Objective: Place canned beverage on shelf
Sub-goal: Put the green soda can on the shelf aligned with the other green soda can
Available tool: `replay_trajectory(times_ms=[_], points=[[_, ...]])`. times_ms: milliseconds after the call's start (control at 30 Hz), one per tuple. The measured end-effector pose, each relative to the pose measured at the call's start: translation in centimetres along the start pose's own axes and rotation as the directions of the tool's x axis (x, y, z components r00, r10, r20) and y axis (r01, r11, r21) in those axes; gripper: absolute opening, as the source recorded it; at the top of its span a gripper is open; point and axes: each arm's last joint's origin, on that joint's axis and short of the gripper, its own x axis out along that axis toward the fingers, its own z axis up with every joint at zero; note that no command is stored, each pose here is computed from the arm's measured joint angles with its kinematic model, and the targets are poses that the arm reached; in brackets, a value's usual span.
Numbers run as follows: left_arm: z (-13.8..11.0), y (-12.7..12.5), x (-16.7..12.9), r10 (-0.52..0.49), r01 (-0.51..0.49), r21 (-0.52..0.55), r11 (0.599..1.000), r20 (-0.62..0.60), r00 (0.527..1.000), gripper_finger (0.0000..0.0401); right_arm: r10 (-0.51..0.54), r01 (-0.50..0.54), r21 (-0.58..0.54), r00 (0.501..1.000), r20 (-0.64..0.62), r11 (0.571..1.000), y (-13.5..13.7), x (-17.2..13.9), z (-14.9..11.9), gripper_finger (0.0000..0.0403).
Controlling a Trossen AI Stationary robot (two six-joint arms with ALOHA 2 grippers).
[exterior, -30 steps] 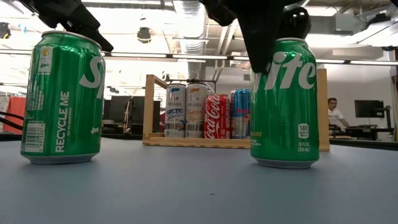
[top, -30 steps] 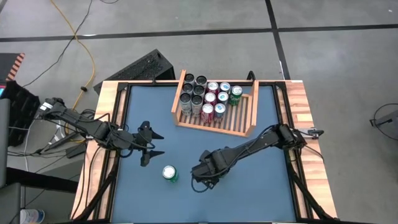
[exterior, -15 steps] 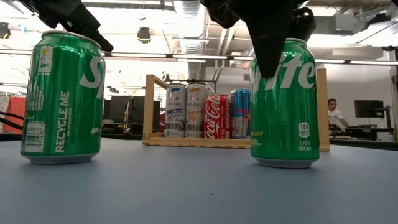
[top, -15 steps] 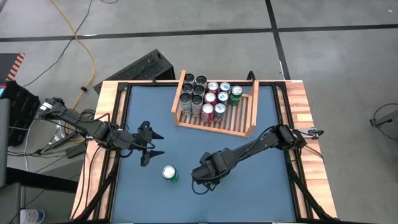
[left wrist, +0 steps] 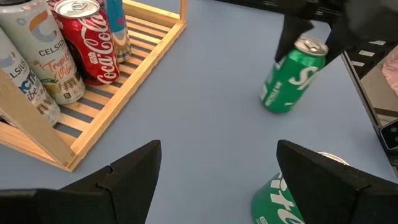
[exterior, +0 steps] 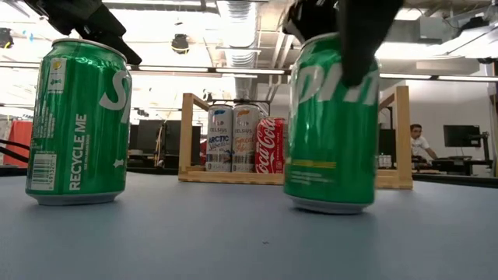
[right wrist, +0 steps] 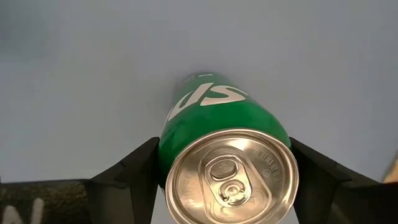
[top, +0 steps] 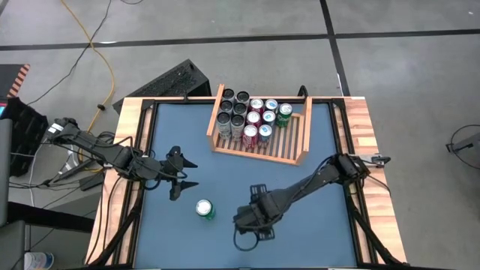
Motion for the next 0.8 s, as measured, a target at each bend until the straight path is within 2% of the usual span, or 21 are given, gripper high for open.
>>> replay_trajectory(times_ms=[200,267,333,467,567,800], points=[[0.0,0.0,0.0,0.006,-0.006,0.014,1.0,0.003,1.0,0.0306,0.004,0.004,-0.2,0.999,0.038,0.98,0.9,-0.1,0.1,0.0277],[0.0,0.0,0.0,0.006,-0.007,0.022,1.0,0.004,1.0,0.0306,0.006,0.005,-0.227,0.999,0.051,0.974,1.1,-0.1,0.1,0.0278],[0.0,0.0,0.0,0.007,-0.007,0.022,1.0,0.004,1.0,0.0306,0.008,0.004,-0.211,0.999,0.054,0.977,1.2,-0.1,0.1,0.0279],[0.0,0.0,0.0,0.006,-0.006,0.021,1.0,0.004,1.0,0.0306,0.009,-0.003,-0.098,0.998,0.06,0.995,1.0,-0.1,0.3,0.028],[0.0,0.0,0.0,0.006,-0.006,0.021,1.0,0.004,1.0,0.0306,0.011,-0.005,-0.084,0.998,0.068,0.996,0.9,-0.1,0.4,0.028],[0.0,0.0,0.0,0.006,-0.006,0.022,1.0,0.004,1.0,0.0306,-0.008,0.0,-0.089,0.996,-0.087,0.996,-1.3,-0.3,-0.7,0.0281]])
